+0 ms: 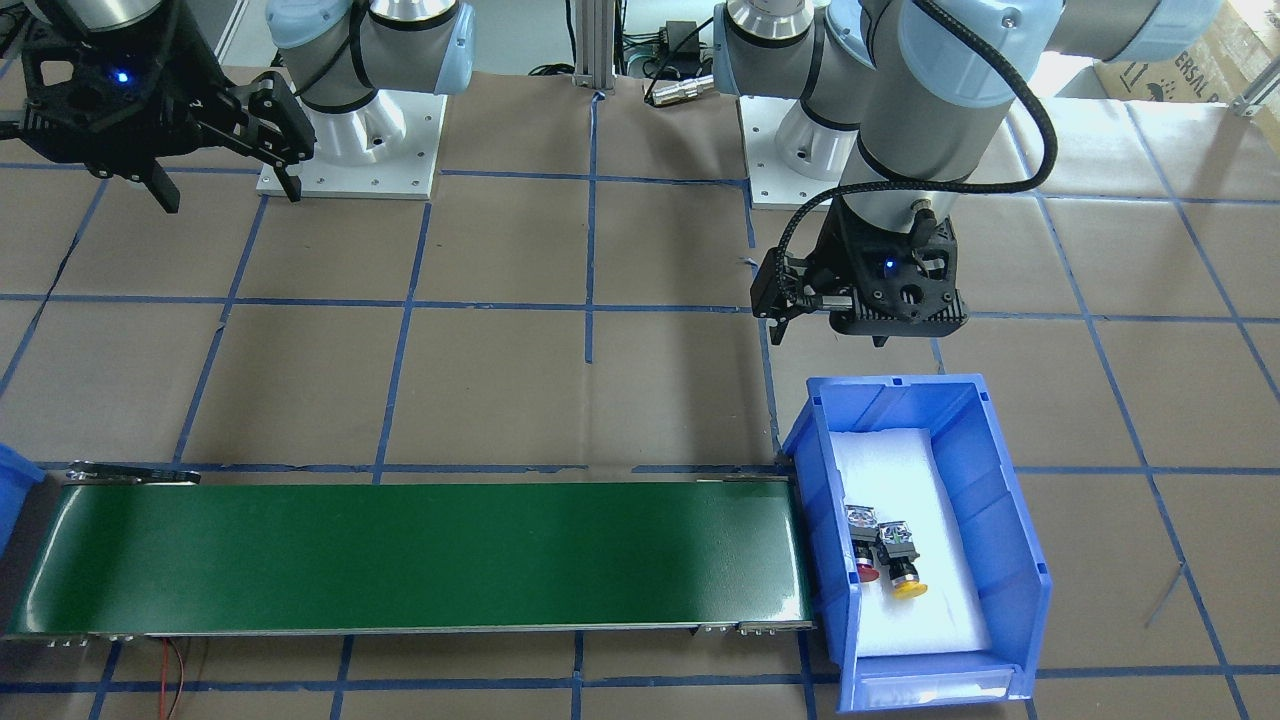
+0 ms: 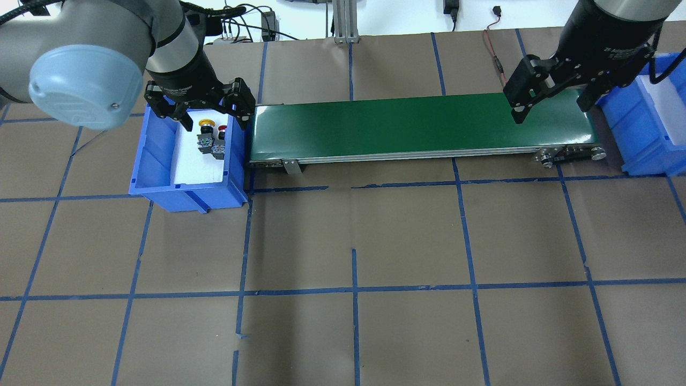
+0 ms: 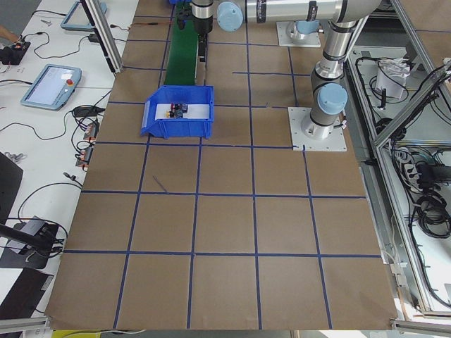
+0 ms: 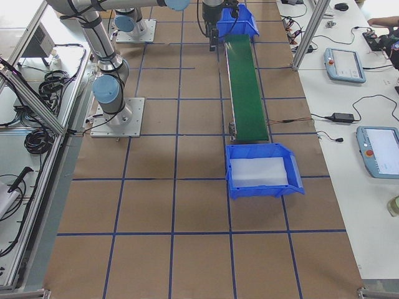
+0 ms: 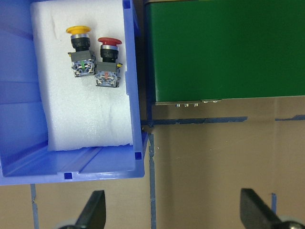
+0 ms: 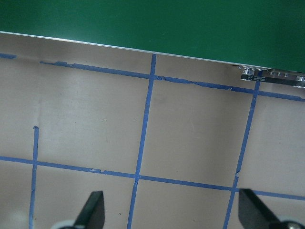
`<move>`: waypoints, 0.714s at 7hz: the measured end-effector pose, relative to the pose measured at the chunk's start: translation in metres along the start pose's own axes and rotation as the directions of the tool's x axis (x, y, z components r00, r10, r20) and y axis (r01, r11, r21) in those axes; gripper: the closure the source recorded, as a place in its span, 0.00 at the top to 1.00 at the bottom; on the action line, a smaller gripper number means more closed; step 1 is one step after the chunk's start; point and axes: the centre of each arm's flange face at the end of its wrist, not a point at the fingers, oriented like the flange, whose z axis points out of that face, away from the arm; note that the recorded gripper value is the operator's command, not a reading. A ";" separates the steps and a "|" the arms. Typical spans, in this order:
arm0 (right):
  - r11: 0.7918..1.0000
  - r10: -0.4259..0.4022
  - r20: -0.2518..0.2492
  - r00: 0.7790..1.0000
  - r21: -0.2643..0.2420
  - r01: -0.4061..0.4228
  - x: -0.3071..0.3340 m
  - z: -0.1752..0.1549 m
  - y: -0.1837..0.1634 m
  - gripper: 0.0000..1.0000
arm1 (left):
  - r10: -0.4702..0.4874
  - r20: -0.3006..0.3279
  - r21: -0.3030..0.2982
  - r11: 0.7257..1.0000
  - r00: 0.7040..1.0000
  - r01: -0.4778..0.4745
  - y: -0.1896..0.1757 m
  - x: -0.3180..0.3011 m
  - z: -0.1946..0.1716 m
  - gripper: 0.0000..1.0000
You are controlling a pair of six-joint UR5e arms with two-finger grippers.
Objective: Transport two buttons from left to right
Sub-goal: 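Lower the left gripper into the bin over the yellow-capped button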
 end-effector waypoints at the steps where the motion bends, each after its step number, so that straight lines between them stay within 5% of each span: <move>1: 1.000 0.000 -0.001 1.000 0.000 0.000 0.000 0.000 0.000 1.00 | 0.001 0.000 0.002 1.000 1.000 -0.001 0.000 -0.001 -0.001 1.00; 5: 1.000 -0.001 -0.001 1.000 -0.005 0.001 0.000 0.002 -0.001 1.00 | 0.002 -0.006 0.021 1.000 1.000 -0.001 -0.061 -0.083 0.046 1.00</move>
